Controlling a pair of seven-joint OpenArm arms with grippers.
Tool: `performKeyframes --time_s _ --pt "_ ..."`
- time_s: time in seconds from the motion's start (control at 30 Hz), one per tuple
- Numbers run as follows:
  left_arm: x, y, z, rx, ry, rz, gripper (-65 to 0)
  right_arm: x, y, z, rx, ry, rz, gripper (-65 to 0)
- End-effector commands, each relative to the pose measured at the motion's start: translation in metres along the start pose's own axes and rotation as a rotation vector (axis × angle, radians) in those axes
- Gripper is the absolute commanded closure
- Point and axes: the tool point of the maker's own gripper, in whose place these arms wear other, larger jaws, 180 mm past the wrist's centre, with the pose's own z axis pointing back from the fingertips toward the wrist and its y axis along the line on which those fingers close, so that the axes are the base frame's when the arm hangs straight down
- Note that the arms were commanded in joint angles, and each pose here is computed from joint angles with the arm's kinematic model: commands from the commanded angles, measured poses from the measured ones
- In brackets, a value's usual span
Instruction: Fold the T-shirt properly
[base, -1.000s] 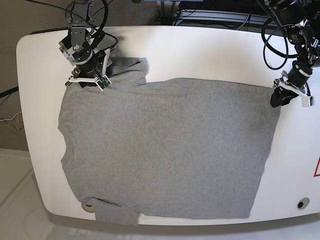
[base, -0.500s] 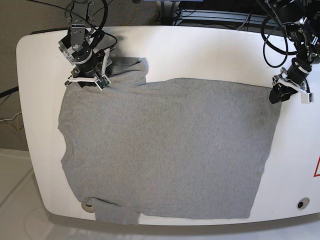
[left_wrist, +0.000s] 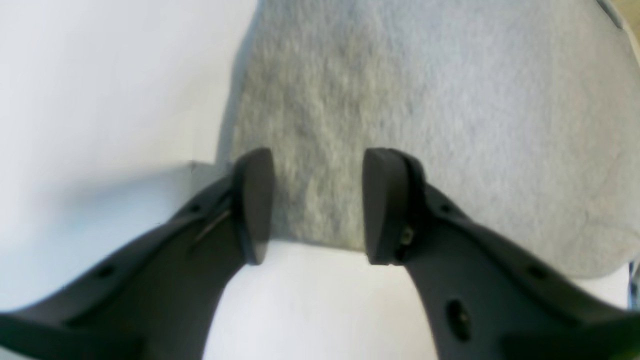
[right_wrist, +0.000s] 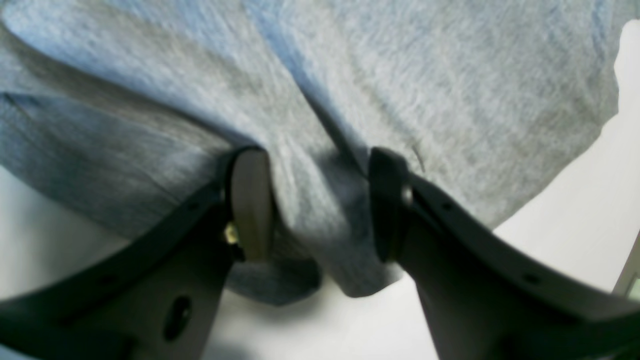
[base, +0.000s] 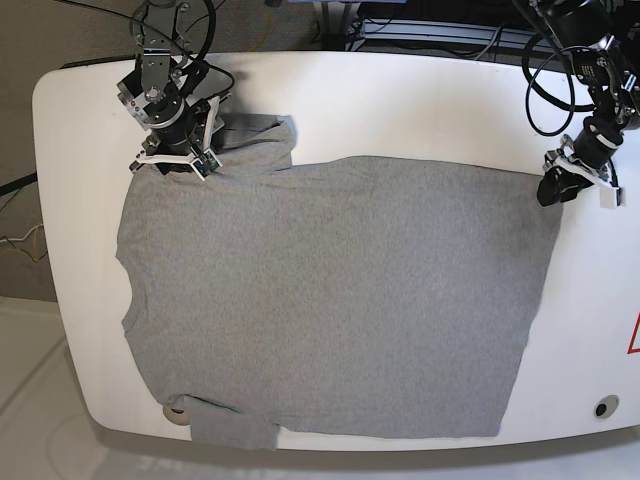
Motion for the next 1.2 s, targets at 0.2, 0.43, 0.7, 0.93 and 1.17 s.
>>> performKeyframes --time_s 0.2,0.43,0.7,0.93,1.17 --pt "0.008 -0.008 -0.001 -0.021 -0.023 -0.013 -18.9 0.002 -0.017 0.008 -0.048 0.001 0.004 -29.2" --pt "0.000 -0.011 -0.003 -0.025 -0.022 0.004 -25.9 0.005 -0.028 0.016 -0.085 -0.007 -0.001 -29.3" --pt "-0.006 -0.009 -0.003 -0.013 -0.018 0.025 -27.7 -0.004 -0.023 0.014 -0.067 0.015 -0.006 -29.4" --pt "0.003 0.003 0.000 0.023 -0.029 0.031 -26.5 0.002 -0.016 0.009 -0.045 -0.002 0.004 -29.8" --pt "0.014 0.014 0.007 0.051 -0.030 0.006 -26.3 -0.001 -0.011 0.005 -0.027 0.007 0.003 -29.9"
